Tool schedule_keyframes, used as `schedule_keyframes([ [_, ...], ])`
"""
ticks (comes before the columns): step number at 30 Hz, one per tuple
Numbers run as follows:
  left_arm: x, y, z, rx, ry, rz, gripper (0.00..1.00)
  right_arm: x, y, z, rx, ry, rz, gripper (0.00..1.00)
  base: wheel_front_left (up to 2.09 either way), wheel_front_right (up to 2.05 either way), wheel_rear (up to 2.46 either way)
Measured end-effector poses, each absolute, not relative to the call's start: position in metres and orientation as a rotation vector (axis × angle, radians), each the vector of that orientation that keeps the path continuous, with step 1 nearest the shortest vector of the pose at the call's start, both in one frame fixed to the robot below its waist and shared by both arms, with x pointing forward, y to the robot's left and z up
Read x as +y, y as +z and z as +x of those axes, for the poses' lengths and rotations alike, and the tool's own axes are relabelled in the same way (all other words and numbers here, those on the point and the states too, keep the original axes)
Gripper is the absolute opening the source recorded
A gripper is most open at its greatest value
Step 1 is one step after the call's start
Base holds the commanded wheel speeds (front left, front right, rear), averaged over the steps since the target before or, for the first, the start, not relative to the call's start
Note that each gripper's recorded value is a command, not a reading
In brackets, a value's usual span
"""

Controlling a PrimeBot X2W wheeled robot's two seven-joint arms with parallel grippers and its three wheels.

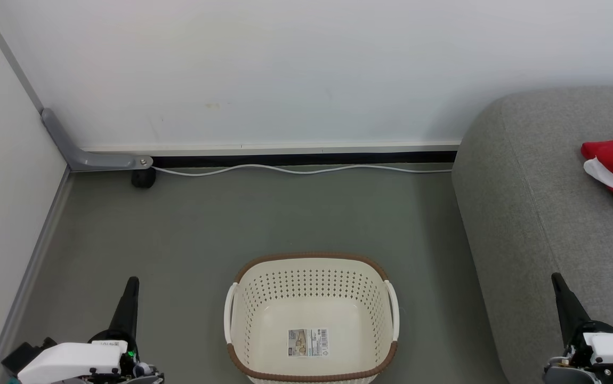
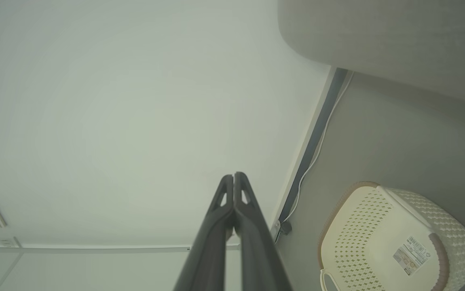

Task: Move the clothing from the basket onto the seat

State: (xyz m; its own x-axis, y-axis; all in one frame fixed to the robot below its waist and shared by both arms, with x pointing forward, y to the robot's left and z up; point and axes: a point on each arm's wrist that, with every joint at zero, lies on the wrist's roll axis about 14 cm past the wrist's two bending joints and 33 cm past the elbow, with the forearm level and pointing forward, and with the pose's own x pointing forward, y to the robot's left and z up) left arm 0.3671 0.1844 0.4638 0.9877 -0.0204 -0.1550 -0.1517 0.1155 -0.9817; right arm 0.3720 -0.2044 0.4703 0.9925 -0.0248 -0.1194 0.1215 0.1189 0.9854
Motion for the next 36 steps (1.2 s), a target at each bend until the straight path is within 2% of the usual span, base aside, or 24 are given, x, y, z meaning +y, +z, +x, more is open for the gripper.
schedule_keyframes([
  [11, 0.187, 0.476, 0.373, 0.097, 0.057, -1.574, 0.00, -0.205, 0.479, 0.375, 0.048, -0.087, 1.571, 0.00, 0.00, 0.00, 0.00],
  [36, 0.188, 0.476, 0.373, 0.094, 0.059, -1.580, 0.00, -0.205, 0.483, 0.377, 0.039, -0.081, 1.574, 0.00, 0.00, 0.00, 0.00],
])
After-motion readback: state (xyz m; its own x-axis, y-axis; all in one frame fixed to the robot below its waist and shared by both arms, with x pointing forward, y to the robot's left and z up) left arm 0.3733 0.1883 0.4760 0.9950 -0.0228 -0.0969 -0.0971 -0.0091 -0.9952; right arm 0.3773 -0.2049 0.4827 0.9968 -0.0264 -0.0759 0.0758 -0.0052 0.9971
